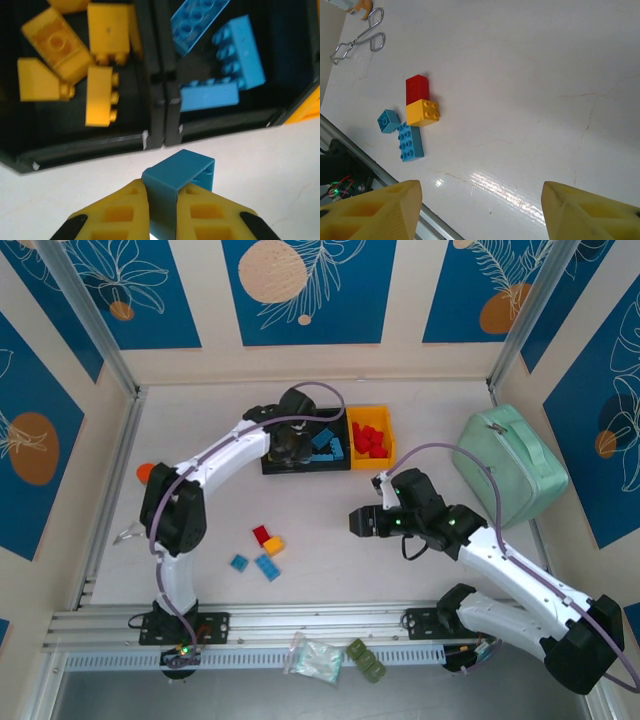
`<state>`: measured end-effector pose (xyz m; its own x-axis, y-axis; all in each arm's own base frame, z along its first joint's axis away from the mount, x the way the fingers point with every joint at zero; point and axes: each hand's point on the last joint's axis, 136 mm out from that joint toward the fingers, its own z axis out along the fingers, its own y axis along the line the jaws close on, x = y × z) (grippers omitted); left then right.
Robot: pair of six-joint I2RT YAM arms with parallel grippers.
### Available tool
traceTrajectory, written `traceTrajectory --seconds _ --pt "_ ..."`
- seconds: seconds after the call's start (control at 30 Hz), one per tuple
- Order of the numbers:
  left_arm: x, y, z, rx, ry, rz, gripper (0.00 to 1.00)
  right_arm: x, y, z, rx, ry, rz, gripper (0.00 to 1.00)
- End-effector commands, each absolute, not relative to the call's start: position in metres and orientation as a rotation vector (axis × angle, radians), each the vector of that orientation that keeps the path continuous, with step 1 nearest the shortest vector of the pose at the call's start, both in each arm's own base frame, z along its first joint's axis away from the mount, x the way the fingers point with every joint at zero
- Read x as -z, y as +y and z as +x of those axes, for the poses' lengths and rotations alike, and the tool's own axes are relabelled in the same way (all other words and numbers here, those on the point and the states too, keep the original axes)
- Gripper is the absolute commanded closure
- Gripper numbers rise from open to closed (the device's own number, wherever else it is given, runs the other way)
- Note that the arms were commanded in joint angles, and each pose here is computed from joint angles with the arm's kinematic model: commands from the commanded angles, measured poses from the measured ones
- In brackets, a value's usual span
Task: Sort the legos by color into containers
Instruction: Place the lego in the container.
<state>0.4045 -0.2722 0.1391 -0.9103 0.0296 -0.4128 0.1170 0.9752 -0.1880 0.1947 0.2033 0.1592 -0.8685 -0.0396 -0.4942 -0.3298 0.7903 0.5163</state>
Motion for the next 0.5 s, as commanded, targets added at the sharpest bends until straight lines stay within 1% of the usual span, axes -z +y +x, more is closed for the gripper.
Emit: traceTrajectory --seconds 0.0,0.2,0.4,0.47 --pt "-0.140 -0.286 0.415 0.298 2.714 0.122 0.86 -0.154 0.198 0.190 -0.845 2.533 -0.246 0.36" --pt "-0.135 -0.305 0.446 0.278 2.710 0.142 0.86 -0.154 0.194 0.189 -0.839 2.536 -0.232 0.36" --pt "-0.122 -0.322 0.462 0.295 2.720 0.163 0.83 -0.154 0.190 0.189 -0.837 2.535 -0.215 0.35" --pt "-0.119 -0.325 0.464 0.297 2.728 0.167 0.80 -0.154 0.190 0.189 -0.840 2.535 -0.212 0.36"
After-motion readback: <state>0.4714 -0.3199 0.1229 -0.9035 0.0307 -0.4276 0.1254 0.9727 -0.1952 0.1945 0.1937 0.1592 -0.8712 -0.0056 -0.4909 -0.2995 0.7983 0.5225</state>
